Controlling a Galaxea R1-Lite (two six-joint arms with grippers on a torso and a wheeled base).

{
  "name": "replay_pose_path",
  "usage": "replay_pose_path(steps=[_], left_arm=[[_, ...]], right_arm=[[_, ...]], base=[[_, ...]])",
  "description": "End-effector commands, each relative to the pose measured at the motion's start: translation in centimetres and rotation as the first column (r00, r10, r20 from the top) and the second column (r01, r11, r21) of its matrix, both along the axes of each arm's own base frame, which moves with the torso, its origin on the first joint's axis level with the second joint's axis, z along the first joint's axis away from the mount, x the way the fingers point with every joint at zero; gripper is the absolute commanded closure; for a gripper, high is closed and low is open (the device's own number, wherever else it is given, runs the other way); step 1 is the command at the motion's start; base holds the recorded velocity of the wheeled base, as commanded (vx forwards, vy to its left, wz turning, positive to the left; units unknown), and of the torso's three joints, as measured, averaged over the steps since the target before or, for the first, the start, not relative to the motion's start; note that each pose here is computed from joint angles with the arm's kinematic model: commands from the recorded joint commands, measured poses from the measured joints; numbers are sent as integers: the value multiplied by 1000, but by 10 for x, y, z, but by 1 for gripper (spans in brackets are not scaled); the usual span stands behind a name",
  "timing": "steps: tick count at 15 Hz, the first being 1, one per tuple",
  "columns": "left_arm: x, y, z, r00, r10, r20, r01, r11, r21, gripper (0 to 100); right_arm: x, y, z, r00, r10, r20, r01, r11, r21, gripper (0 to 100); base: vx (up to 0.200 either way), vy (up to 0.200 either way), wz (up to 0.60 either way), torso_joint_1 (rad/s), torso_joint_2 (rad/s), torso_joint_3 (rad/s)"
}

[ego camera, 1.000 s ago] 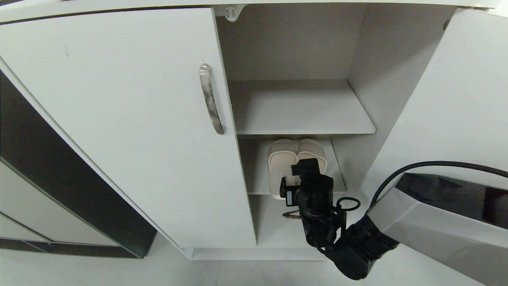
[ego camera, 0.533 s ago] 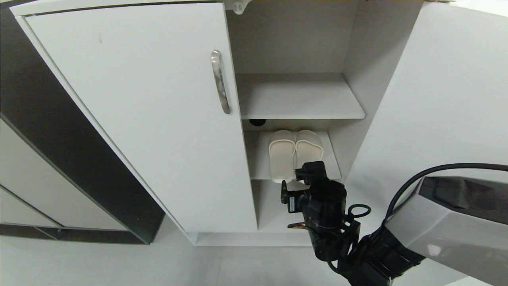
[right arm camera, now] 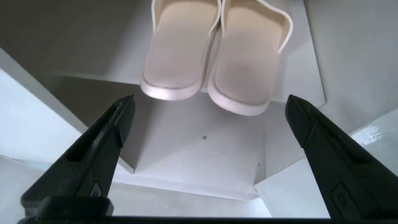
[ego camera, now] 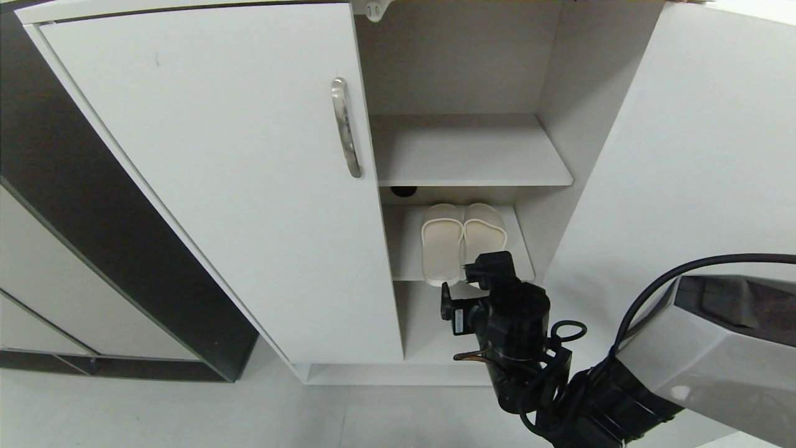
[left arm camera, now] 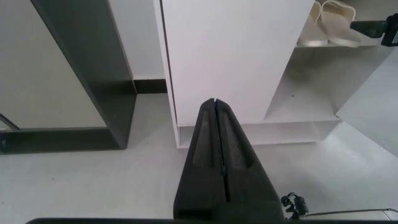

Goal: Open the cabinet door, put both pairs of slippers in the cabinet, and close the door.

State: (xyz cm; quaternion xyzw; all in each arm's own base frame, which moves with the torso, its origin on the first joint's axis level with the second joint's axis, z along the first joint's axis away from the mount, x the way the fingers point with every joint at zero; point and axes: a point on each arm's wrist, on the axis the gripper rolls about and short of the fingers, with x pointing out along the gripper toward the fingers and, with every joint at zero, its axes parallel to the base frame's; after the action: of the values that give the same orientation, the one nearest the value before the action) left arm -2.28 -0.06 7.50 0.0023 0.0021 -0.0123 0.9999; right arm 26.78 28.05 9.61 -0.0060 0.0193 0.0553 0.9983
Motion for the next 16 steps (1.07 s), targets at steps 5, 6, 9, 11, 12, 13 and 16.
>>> replay_pose_path(steps=[5, 6, 9, 11, 12, 13, 16], left_arm=[[0, 0, 0, 1000, 0, 0, 0, 1000, 0, 100], [0, 0, 0, 1000, 0, -2, 0, 1000, 0, 100], [0, 0, 0, 1000, 0, -2, 0, 1000, 0, 100], [0, 0, 0, 1000, 0, -2, 0, 1000, 0, 100], [0, 0, 0, 1000, 2, -2, -2, 1000, 0, 100], [0, 0, 0, 1000, 2, -2, -2, 1000, 3, 100], [0, 0, 0, 1000, 3, -2, -3, 1000, 5, 100]], right_arm=[[-4, -1, -3, 1000, 7, -11, -7, 1000, -12, 0], [-5, -1, -4, 1000, 7, -12, -7, 1000, -13, 0], [-6, -2, -6, 1000, 8, -18, -9, 1000, -21, 0], [-6, -3, -7, 1000, 7, -23, -7, 1000, -27, 0], [-7, -4, -9, 1000, 7, -28, -7, 999, -34, 0], [-10, -7, -9, 999, 11, -32, -13, 999, -46, 0], [-14, -10, -5, 999, 32, -19, -32, 999, -33, 0]], base=[[0, 0, 0, 2, 6, 166], [0, 0, 0, -7, 2, 203], [0, 0, 0, 2, 4, 201], [0, 0, 0, 0, 2, 203], [0, 0, 0, 2, -2, 198], [0, 0, 0, -2, 7, 212], [0, 0, 0, 0, 3, 67]])
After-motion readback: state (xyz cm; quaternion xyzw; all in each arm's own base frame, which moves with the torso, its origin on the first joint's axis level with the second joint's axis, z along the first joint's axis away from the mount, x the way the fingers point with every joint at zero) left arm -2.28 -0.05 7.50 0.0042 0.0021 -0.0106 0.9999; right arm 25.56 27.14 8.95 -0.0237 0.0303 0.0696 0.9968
